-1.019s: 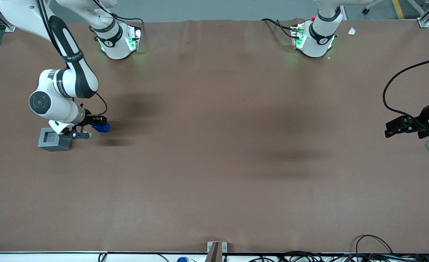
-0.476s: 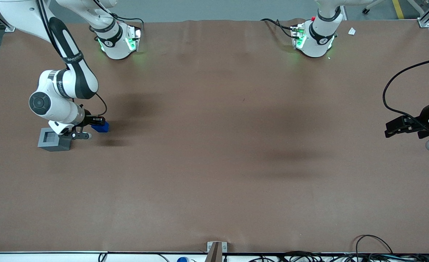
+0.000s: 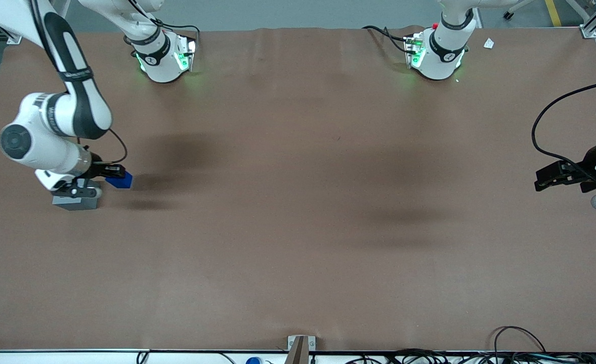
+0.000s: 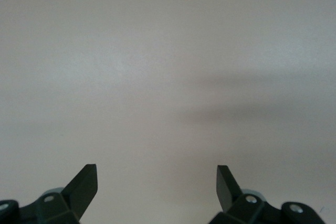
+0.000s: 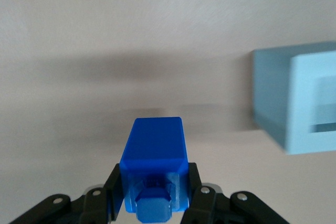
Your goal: Insert blue part into gray base with right arm
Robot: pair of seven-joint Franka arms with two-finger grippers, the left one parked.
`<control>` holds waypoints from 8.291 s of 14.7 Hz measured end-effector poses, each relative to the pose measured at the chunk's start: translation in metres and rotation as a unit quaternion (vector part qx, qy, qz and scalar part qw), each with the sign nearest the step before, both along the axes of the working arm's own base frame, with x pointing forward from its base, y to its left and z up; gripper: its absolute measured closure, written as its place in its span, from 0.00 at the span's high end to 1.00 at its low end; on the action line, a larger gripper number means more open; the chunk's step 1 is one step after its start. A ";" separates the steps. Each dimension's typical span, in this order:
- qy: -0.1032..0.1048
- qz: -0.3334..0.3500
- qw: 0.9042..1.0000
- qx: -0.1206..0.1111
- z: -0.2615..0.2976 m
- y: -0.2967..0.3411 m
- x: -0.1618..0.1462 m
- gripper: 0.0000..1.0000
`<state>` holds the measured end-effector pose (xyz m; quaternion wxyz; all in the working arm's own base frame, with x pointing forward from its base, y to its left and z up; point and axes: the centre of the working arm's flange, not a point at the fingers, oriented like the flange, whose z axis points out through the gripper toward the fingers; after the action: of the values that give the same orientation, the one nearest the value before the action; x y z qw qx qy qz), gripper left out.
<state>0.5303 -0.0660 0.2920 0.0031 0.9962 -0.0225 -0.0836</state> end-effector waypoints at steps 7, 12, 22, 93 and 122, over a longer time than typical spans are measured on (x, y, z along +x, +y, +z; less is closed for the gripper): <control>-0.030 -0.019 0.999 -0.003 0.043 -0.050 0.022 0.51; -0.041 -0.003 0.999 -0.002 0.053 -0.091 0.020 0.51; -0.027 0.007 1.000 -0.012 0.041 -0.113 0.015 0.51; 0.006 0.014 1.000 -0.008 0.179 -0.062 0.061 1.00; -0.094 0.011 0.995 0.010 0.340 0.052 -0.009 1.00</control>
<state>0.5209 -0.0144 0.6325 -0.0085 0.9999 -0.0106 0.0101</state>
